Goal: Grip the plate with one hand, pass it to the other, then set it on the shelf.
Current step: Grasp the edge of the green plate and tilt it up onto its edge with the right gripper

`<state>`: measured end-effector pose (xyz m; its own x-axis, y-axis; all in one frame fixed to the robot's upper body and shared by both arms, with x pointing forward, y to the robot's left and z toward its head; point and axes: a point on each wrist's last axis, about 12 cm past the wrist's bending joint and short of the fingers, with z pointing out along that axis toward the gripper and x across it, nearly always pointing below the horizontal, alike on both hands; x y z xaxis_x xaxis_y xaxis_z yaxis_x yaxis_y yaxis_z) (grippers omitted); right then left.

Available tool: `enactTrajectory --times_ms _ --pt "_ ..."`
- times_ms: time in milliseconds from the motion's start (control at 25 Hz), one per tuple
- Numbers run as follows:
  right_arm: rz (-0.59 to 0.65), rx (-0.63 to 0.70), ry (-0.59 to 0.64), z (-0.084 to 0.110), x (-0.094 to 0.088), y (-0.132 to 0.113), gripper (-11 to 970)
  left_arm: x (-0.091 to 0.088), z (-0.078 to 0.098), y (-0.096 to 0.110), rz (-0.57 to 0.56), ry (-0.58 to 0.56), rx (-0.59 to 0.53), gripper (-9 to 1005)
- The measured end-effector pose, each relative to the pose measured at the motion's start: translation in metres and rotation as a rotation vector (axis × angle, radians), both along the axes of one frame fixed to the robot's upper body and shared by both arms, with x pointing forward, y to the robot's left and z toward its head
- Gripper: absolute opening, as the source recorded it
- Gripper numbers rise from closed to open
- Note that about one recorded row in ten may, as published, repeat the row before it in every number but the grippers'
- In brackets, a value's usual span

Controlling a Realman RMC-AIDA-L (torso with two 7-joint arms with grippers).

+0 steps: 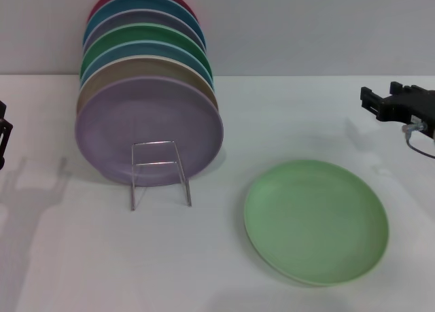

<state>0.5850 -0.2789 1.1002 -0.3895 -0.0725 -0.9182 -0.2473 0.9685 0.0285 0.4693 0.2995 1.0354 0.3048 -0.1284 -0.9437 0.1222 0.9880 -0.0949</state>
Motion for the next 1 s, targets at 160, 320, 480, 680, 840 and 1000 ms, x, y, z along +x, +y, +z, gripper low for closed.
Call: enactTrajectory --times_ms 160,320,480,680,840,1000 --pt "0.07 0.028 0.113 0.013 0.003 -0.009 505 0.002 0.001 -0.001 -0.004 0.0 0.0 743" --pt "0.135 0.006 0.305 0.026 0.001 -0.012 498 0.004 0.002 -0.003 -0.009 -0.003 -0.001 743" --pt "0.168 0.001 0.41 0.034 -0.003 -0.011 490 0.005 0.002 -0.004 -0.01 -0.006 -0.007 743" --pt "0.194 -0.001 0.563 0.045 -0.01 -0.013 482 0.007 0.003 -0.004 -0.008 -0.011 -0.011 743" --pt "0.194 -0.024 0.665 0.047 -0.01 -0.016 475 0.007 0.004 -0.004 -0.005 -0.018 -0.014 744" --pt "0.186 -0.042 0.743 0.04 -0.01 -0.018 467 0.009 0.005 -0.005 -0.005 -0.023 -0.015 744"
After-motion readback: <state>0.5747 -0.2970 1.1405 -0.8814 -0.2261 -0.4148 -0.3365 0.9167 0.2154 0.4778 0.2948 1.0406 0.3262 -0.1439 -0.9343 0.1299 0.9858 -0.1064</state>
